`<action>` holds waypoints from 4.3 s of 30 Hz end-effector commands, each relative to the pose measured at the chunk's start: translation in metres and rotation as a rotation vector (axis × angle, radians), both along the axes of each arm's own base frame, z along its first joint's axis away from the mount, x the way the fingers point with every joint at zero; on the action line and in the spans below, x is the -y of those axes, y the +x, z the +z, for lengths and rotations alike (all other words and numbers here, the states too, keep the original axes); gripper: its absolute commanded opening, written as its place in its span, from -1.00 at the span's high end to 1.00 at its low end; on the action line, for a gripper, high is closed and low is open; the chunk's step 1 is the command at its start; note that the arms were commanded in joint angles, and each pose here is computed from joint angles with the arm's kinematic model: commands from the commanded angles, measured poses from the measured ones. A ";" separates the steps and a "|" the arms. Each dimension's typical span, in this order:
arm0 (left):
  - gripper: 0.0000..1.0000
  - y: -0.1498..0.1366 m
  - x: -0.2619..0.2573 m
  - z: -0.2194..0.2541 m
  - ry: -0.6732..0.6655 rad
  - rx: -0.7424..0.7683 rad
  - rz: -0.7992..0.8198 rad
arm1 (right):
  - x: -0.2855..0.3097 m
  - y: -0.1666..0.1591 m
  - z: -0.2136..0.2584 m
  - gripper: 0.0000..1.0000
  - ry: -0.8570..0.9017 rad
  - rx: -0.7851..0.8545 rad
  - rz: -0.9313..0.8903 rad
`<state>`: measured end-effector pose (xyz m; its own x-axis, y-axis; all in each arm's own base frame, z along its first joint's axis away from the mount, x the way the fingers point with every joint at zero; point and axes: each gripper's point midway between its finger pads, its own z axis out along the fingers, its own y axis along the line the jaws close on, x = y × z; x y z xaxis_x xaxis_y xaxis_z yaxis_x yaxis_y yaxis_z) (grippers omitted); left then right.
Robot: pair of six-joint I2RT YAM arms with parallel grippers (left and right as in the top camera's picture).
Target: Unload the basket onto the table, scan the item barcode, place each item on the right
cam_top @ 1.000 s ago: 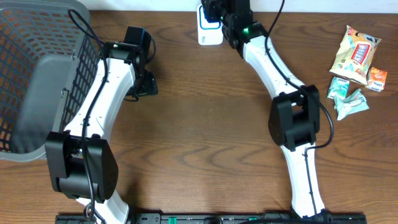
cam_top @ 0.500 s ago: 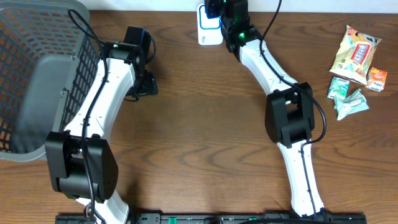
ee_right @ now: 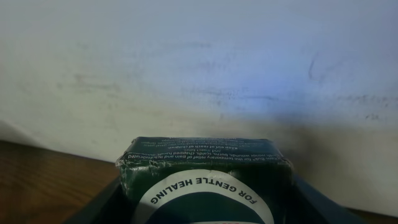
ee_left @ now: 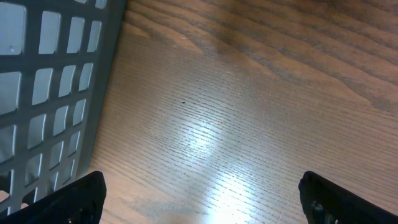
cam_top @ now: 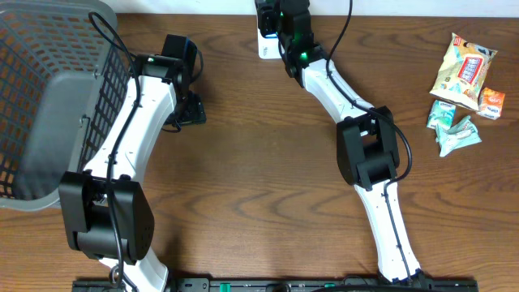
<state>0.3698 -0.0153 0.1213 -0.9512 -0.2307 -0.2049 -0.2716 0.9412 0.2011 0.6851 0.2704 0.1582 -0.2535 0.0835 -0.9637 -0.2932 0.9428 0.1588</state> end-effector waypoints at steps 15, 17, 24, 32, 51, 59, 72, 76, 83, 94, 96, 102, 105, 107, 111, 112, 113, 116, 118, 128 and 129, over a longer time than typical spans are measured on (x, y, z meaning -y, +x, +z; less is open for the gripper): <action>-0.95 -0.002 -0.004 0.003 0.011 0.004 0.015 | 0.150 -0.009 0.072 0.22 -0.101 -0.153 -0.289; -0.96 -0.002 -0.004 0.003 0.011 0.005 0.015 | 0.185 -0.019 0.067 0.22 -0.134 -0.229 -0.352; -0.95 -0.002 -0.004 0.003 0.011 0.005 0.015 | 0.309 -0.087 0.007 0.21 -0.286 -0.636 -0.569; -0.96 -0.002 -0.004 0.003 0.011 0.005 0.015 | 0.410 -0.140 -0.018 0.14 -0.293 -0.847 -0.732; -0.95 -0.002 -0.004 0.003 0.011 0.005 0.015 | 0.394 -0.189 0.047 -0.99 -0.243 -0.875 -0.699; -0.96 -0.002 -0.004 0.003 0.011 0.005 0.015 | 0.325 -0.242 0.142 -0.99 -0.159 -0.766 -0.513; -0.96 -0.002 -0.004 0.003 0.011 0.005 0.015 | 0.226 -0.358 0.172 -0.99 -0.204 -0.753 -0.275; -0.95 -0.002 -0.004 0.003 0.011 0.005 0.015 | 0.204 -0.400 0.170 -0.98 -0.176 -0.790 -0.188; -0.96 -0.002 -0.004 0.003 0.011 0.005 0.015 | 0.184 -0.455 0.165 -0.99 -0.143 -0.894 -0.071; -0.96 -0.002 -0.004 0.003 0.011 0.005 0.015 | 0.187 -0.464 0.162 -0.98 -0.155 -0.926 -0.075; -0.95 -0.002 -0.004 0.003 0.011 0.005 0.015 | 0.187 -0.464 0.162 -0.99 -0.155 -0.926 -0.075; -0.96 -0.002 -0.004 0.003 0.011 0.005 0.015 | 0.187 -0.464 0.162 -0.99 -0.155 -0.926 -0.075; -0.96 -0.002 -0.004 0.003 0.011 0.005 0.015 | 0.187 -0.464 0.162 -0.99 -0.155 -0.926 -0.075; -0.96 -0.002 -0.004 0.003 0.011 0.005 0.015 | 0.187 -0.464 0.162 -0.99 -0.155 -0.927 -0.075; -0.96 -0.002 -0.004 0.003 0.011 0.005 0.015 | 0.187 -0.464 0.161 -0.99 -0.172 -0.923 -0.062; -0.95 -0.002 -0.004 0.003 0.011 0.005 0.015 | 0.187 -0.465 0.161 -0.99 -0.175 -0.925 -0.061; -0.96 -0.002 -0.004 0.003 0.011 0.005 0.015 | 0.188 -0.465 0.160 -0.99 -0.178 -0.927 -0.065; -0.95 -0.002 -0.004 0.003 0.011 0.005 0.015 | 0.191 -0.466 0.160 -0.99 -0.189 -0.925 -0.077; -0.95 -0.002 -0.004 0.003 0.011 0.005 0.015 | 0.194 -0.467 0.161 -0.99 -0.195 -0.916 -0.089; -0.96 -0.002 -0.004 0.003 0.011 0.004 0.015 | 0.199 -0.478 0.166 -0.99 -0.168 -0.839 -0.087; -0.96 -0.002 -0.004 0.003 0.011 0.005 0.015 | 0.199 -0.480 0.164 -0.98 -0.164 -0.831 -0.086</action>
<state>0.3698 -0.0153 0.1213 -0.9511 -0.2307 -0.2052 -0.2717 0.9412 0.2010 0.2145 0.0744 0.3228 -0.8950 0.0190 -0.4456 -0.0573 0.9859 0.1572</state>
